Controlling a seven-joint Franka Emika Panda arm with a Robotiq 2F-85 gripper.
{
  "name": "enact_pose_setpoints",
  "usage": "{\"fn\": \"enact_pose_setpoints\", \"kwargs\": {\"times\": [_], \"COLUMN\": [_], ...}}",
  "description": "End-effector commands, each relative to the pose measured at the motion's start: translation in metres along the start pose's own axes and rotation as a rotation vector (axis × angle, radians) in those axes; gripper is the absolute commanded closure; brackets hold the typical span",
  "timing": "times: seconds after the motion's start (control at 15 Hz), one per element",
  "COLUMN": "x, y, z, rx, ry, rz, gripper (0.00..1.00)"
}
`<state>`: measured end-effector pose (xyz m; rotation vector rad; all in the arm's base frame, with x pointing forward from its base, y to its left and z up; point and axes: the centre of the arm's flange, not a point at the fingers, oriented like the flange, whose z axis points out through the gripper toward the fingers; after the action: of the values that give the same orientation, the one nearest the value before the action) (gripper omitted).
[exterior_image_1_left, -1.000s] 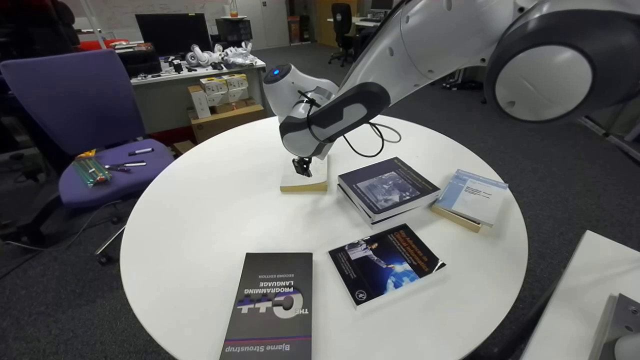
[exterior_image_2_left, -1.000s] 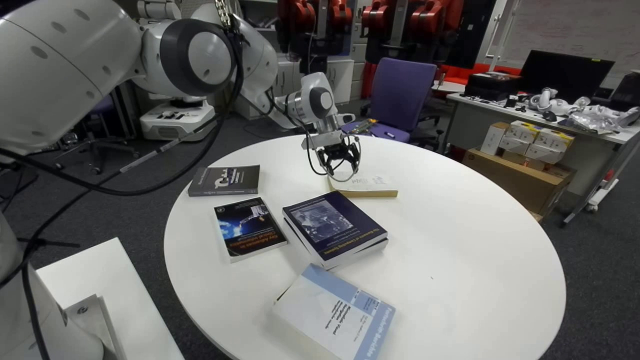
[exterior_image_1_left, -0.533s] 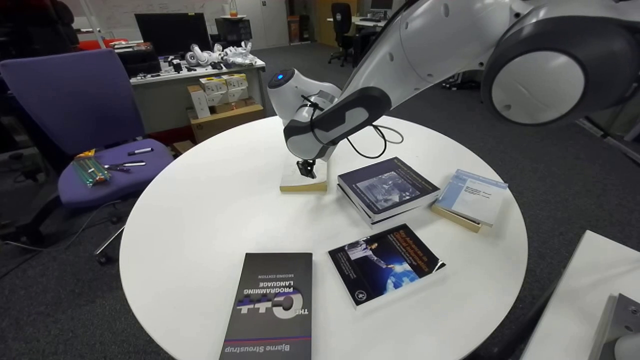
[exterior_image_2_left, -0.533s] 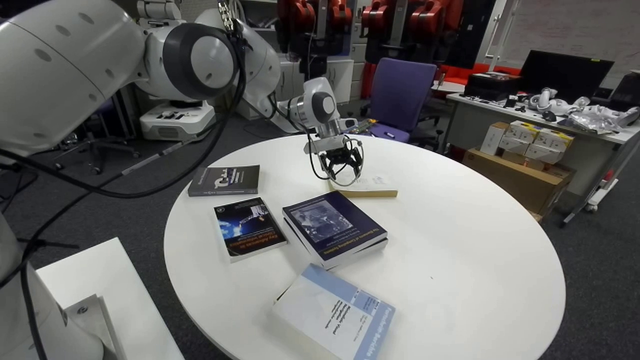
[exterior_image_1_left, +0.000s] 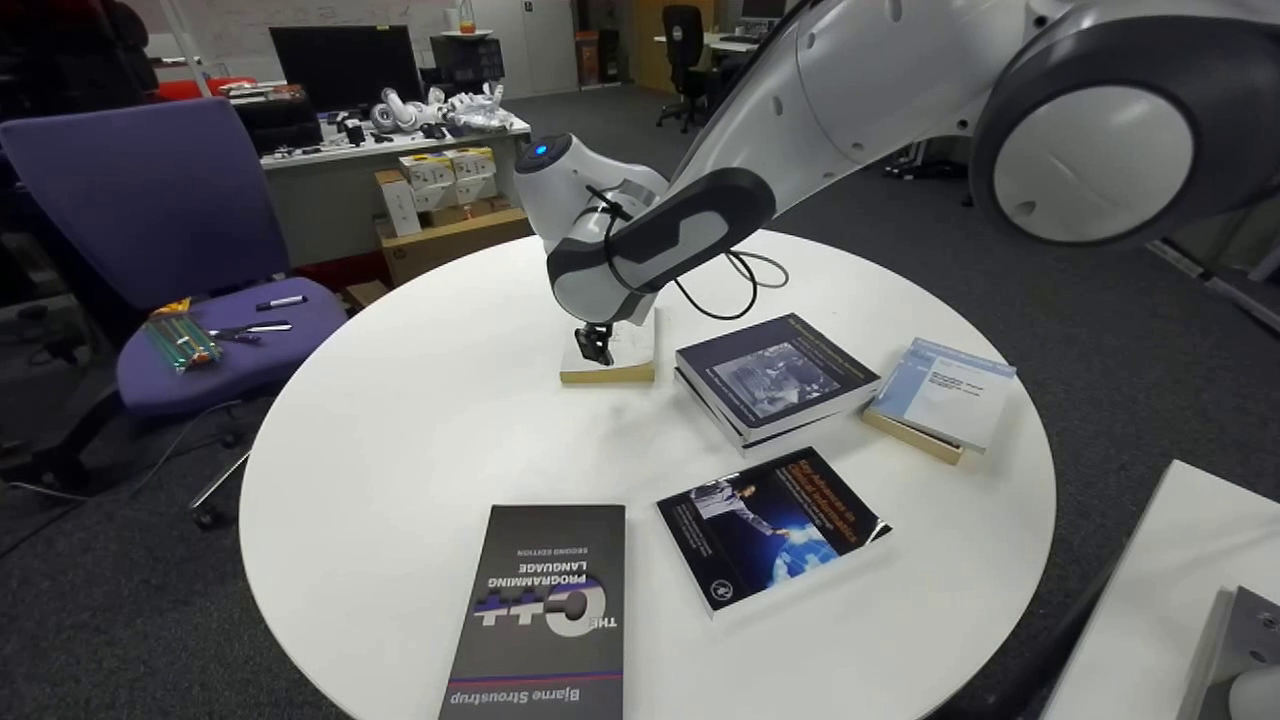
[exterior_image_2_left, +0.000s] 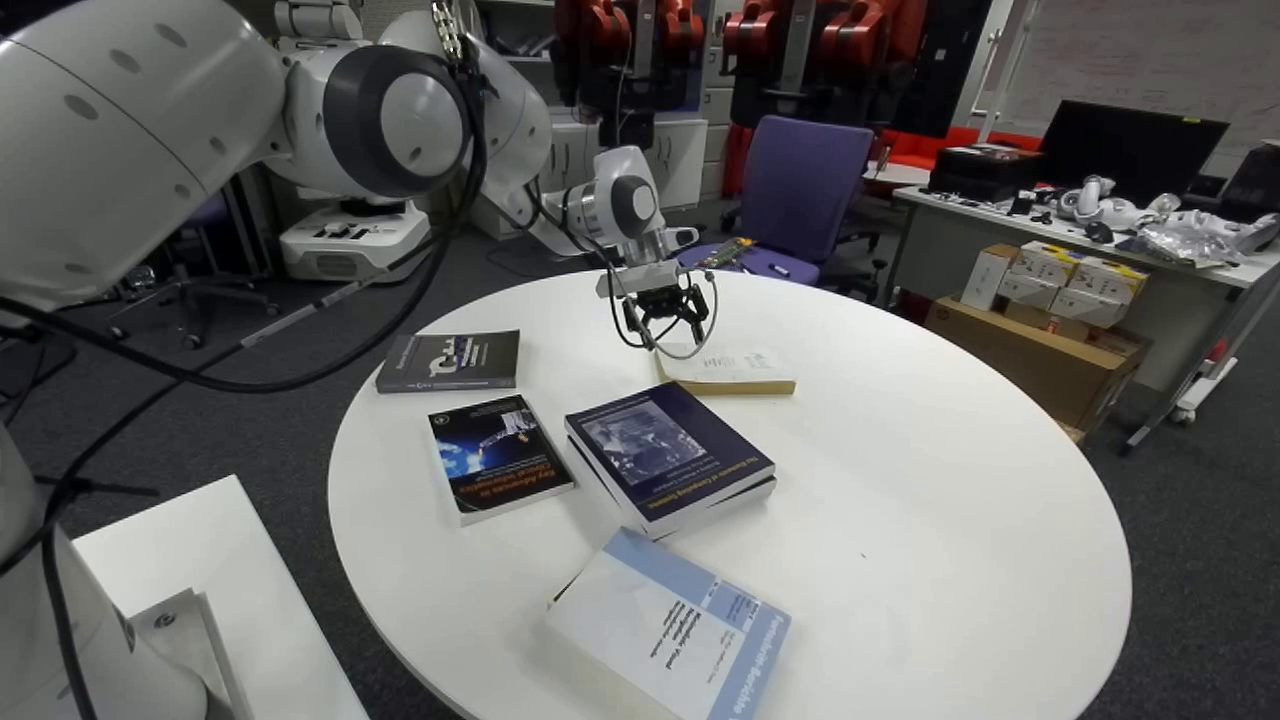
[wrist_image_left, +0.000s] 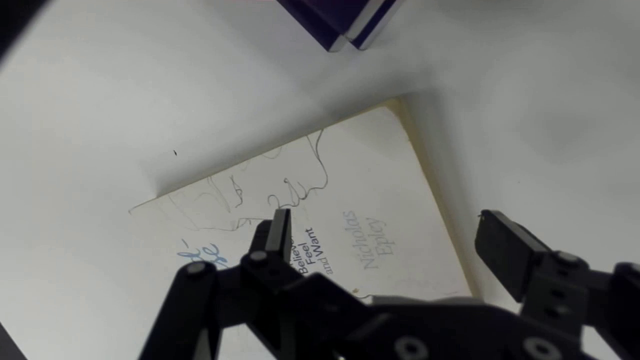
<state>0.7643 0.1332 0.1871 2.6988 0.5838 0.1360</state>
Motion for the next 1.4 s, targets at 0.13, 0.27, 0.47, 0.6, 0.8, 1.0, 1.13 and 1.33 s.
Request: {"fn": "enact_pose_setpoints", "kwargs": {"times": [0.13, 0.27, 0.47, 0.6, 0.8, 1.0, 1.13, 1.33], "x": [-0.002, -0.002, -0.002, -0.002, -0.002, -0.002, -0.003, -0.004], "y": [-0.019, -0.023, -0.027, -0.029, -0.029, -0.028, -0.027, -0.028], "z": [0.003, 0.008, 0.013, 0.016, 0.019, 0.022, 0.026, 0.035], "rx": [-0.022, -0.039, -0.069, -0.078, -0.09, -0.097, -0.098, -0.102], "ry": [-0.019, -0.022, -0.029, -0.033, -0.034, -0.035, -0.039, -0.05], "rz": [-0.098, -0.111, -0.129, -0.139, -0.144, -0.144, -0.143, -0.144], "gripper": [0.0, 0.0, 0.0, 0.0, 0.0, 0.0, 0.0, 0.0]}}
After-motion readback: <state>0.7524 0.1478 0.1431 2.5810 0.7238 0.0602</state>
